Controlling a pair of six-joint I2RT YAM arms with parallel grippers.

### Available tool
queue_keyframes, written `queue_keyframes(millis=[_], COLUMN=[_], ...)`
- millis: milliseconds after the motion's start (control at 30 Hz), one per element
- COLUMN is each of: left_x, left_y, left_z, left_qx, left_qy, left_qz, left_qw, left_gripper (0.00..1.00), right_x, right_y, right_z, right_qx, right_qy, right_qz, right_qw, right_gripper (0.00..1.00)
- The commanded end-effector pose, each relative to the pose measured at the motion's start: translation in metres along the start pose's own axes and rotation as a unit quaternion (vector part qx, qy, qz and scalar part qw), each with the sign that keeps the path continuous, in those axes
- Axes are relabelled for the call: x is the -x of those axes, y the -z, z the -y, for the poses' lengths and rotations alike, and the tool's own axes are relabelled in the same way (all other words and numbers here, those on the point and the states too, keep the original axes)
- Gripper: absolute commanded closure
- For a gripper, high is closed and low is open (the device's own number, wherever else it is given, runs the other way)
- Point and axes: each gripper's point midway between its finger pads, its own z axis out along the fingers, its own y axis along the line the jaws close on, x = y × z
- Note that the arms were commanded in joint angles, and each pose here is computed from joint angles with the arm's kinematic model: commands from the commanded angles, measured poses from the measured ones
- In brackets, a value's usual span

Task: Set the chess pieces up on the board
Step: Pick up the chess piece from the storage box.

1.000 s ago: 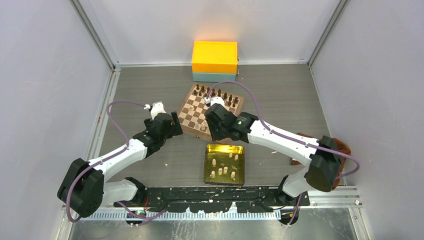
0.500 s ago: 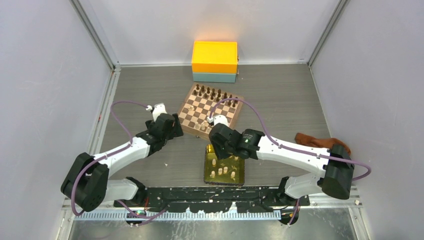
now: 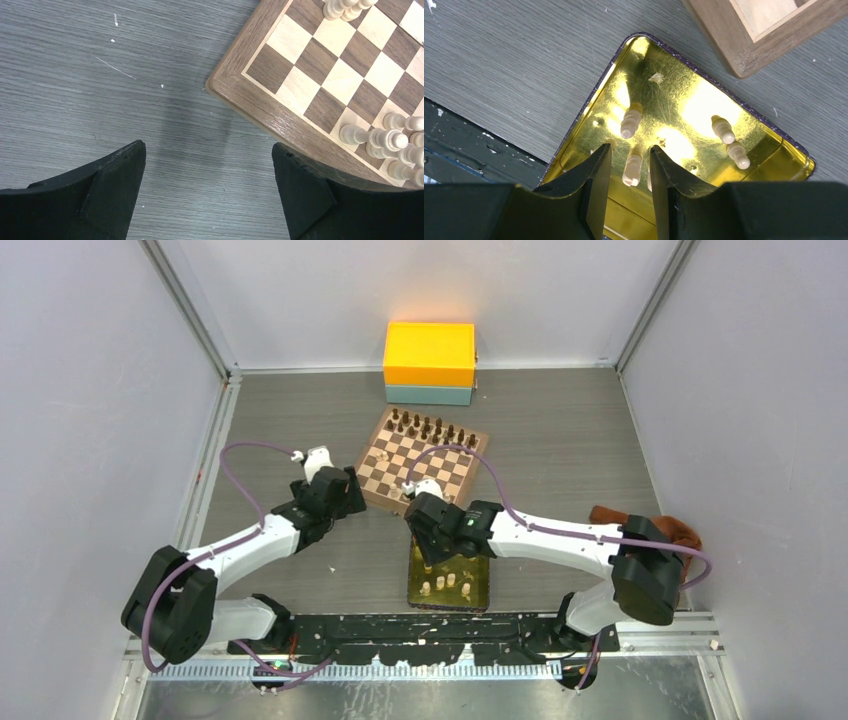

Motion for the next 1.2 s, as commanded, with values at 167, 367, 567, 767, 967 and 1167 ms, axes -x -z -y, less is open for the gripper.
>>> queue_keyframes(millis=[167, 367, 567, 767, 967, 1167], left_x=[0.027, 0.028, 0.029, 0.030, 0.031, 0.030], left_y=[0.008, 0.009, 0.011, 0.012, 0.011, 0.011], left_z=[0.009, 0.008, 0.007, 0.006, 0.007, 0.005], left_qx=[-0.011, -0.012, -0.012, -0.012, -0.012, -0.010], left_qy=[0.024, 0.026, 0.027, 0.027, 0.028, 0.026], left_qz=[0.045, 0.049, 0.051, 0.054, 0.055, 0.054], left_qw=[0.999, 0.998, 0.998, 0.998, 0.998, 0.998], left_gripper=[0.03, 0.03, 0.03, 0.03, 0.03, 0.03], right_x=[0.008, 0.004, -0.002, -0.006, -0.008, -0.009], right_y=[-0.010, -0.016, -0.023, -0.028, -0.031, -0.032], right_z=[-0.016, -0.016, -0.016, -0.016, -0.016, -0.017], right_qx=[0.024, 0.020, 0.019, 0.018, 0.020, 0.020], right_qy=[-0.008, -0.008, -0.007, -0.008, -0.009, -0.011], right_qz=[0.007, 0.001, -0.009, -0.015, -0.018, -0.020], right_qw=[1.000, 1.000, 1.000, 1.000, 1.000, 1.000], right_gripper=[0.60, 0.60, 0.60, 0.61, 0.64, 0.68])
